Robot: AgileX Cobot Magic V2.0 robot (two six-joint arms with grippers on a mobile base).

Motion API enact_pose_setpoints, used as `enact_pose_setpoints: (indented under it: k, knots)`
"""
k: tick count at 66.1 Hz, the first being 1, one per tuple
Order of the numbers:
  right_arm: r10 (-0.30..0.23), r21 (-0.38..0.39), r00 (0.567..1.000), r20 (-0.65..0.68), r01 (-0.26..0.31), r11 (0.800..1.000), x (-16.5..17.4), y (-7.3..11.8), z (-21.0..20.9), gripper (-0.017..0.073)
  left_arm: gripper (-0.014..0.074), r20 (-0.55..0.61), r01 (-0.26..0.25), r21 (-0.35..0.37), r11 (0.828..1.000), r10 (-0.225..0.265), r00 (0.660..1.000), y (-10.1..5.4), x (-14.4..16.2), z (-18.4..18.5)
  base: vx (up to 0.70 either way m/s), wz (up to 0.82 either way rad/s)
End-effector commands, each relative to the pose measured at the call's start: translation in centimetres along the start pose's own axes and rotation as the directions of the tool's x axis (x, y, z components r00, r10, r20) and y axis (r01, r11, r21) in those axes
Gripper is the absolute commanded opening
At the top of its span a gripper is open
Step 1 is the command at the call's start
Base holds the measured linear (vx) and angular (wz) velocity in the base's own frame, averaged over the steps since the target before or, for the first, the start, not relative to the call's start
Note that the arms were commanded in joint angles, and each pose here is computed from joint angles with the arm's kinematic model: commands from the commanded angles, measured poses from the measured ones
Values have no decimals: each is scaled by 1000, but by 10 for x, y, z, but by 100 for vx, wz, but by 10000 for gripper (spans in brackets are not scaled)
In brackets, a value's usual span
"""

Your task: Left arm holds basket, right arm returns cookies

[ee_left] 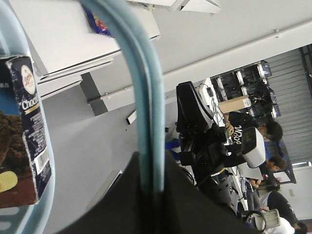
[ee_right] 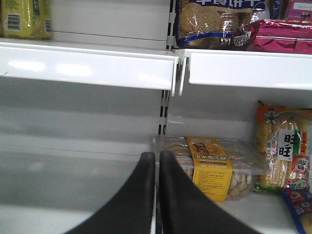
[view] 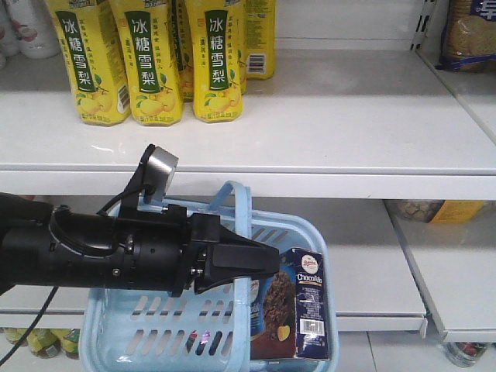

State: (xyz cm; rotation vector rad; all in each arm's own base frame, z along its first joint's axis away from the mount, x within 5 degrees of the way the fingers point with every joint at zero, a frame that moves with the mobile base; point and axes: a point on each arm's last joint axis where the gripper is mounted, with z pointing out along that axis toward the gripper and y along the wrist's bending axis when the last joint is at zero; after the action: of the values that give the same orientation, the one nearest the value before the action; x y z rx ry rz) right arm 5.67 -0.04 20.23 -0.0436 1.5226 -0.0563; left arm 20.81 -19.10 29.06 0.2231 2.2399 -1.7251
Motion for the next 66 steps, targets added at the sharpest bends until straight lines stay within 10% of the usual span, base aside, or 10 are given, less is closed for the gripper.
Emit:
enact_pose_setpoints:
  k: [1,10,44,66]
  knots:
    - [-5,3,995,103,5,1000,-5,0,-1,-3,-3,62,-20,109,994,14,998,-26,-9,-6,0,0]
    - [102,-7,979,174,-103,995,-14,-1,-2,-3,-3,62,-20,109,994,14,998,-26,-9,-6,0,0]
    - [166,-5,986,9,-166,986,-110,-7,13,-3,-3,62,-20,109,994,14,998,-26,-9,-6,0,0]
    - [208,0,976,-65,-208,978,-109,-6,34,-3,-3,62,-20,109,994,14,998,-26,-9,-6,0,0]
